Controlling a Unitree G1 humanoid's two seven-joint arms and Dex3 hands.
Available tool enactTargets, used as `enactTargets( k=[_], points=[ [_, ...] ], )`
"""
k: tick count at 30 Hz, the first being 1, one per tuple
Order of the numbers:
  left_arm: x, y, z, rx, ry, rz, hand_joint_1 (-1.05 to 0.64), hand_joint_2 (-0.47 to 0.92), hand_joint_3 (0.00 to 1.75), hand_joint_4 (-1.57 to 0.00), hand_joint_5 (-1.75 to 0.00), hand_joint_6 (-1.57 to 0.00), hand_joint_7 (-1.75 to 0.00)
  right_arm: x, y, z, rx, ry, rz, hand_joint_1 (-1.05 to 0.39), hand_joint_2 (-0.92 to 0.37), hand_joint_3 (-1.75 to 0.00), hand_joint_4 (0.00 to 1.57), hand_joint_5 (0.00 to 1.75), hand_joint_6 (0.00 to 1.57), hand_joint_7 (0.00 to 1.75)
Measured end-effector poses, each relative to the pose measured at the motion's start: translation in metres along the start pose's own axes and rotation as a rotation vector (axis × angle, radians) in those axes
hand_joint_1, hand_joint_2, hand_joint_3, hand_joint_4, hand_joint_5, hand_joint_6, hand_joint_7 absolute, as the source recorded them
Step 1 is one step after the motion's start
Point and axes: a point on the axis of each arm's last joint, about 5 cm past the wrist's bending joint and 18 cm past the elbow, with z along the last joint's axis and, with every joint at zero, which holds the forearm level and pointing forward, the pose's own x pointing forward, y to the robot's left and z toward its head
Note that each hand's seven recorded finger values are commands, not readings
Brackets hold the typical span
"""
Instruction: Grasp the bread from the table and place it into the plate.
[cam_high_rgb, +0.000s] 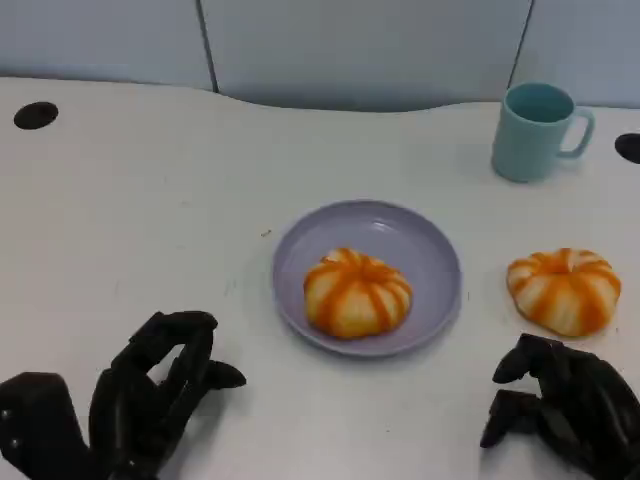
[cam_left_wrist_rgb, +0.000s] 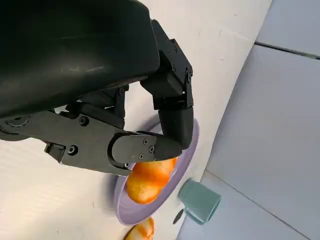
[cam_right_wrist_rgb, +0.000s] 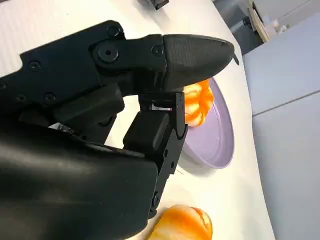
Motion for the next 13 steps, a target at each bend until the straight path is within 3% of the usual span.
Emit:
enactTargets(
  k=[4, 13],
  points=[
    [0.0008, 0.0000, -0.0003, -0.002, -0.002, 0.002, -0.38, 0.90, 0.38, -0.66, -1.59, -0.57, -1.34, 0.0002, -0.0002, 0.0001, -0.001, 0.001, -0.005, -0.43, -0.92, -0.40, 1.22, 1.12, 1.08, 1.11],
    [0.0026, -0.0013, -0.0020, 0.011, -0.017, -0.001, -0.38, 0.88, 0.41, -0.64, -1.59, -0.57, -1.37, 0.0002, 0.0008, 0.0022, -0.007, 0.010, -0.023, -0.43, -0.92, -0.40, 1.22, 1.13, 1.07, 1.12]
  ],
)
